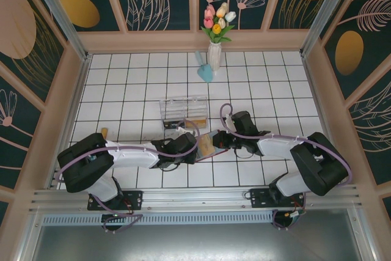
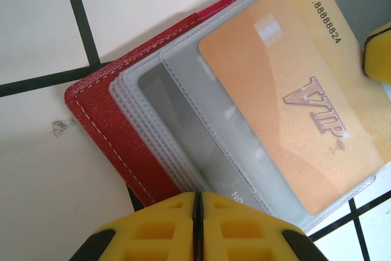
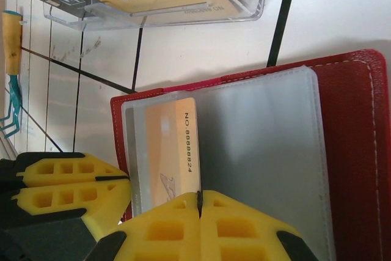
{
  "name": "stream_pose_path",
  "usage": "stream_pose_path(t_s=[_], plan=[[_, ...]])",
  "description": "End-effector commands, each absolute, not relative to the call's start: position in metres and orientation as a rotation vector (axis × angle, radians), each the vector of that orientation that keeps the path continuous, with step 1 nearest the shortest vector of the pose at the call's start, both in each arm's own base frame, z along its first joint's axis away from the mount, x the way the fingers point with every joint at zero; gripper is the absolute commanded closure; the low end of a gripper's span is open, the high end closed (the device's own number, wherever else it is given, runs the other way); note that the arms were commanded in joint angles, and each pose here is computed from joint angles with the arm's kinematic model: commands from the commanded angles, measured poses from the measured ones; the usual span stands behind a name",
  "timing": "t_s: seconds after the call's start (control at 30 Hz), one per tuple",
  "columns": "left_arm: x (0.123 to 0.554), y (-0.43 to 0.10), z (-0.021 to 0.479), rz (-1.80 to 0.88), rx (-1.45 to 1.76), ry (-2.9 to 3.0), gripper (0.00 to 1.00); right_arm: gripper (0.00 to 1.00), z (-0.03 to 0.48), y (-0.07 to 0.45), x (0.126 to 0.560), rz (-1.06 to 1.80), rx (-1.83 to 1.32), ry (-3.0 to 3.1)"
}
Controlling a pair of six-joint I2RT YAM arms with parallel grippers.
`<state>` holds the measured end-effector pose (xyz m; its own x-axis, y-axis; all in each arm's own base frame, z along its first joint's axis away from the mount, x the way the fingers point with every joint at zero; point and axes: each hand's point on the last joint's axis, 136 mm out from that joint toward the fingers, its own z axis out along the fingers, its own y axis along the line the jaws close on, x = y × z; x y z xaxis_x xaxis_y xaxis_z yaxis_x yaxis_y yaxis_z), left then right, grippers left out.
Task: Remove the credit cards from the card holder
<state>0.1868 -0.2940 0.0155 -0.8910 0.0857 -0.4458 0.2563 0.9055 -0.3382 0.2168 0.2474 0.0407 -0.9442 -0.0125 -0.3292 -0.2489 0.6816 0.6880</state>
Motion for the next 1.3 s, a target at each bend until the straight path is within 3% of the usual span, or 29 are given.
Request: stream_pose_path(t_s=[0.0, 0.2, 0.27, 0.53, 1.07, 1.27], plan=[[0.172, -0.259, -0.006, -0.342, 0.312, 2.743, 0.89, 1.0, 0.039, 0.243, 0.215, 1.112, -0.192, 2.606], [0.178, -0.247, -0.001, -0.262, 0.336, 2.721, 0.88, 1.0, 0.039, 0.244, 0.214, 1.121, -0.211, 2.601], [0.178, -0.256, 0.007, -0.324, 0.338, 2.713, 0.8, 1.0, 0.041, 0.246, 0.214, 1.133, -0.22, 2.592], [0.19, -0.303, 0.069, -0.623, 0.327, 2.58, 0.75, 1.0, 0.039, 0.248, 0.213, 1.141, -0.225, 2.596], [0.188, -0.317, 0.02, -0.605, 0.317, 2.668, 0.78, 1.0, 0.032, 0.251, 0.21, 1.151, -0.231, 2.614], [0.183, -0.309, 0.011, -0.579, 0.316, 2.697, 0.81, 0.78, 0.029, 0.251, 0.208, 1.161, -0.228, 2.62]])
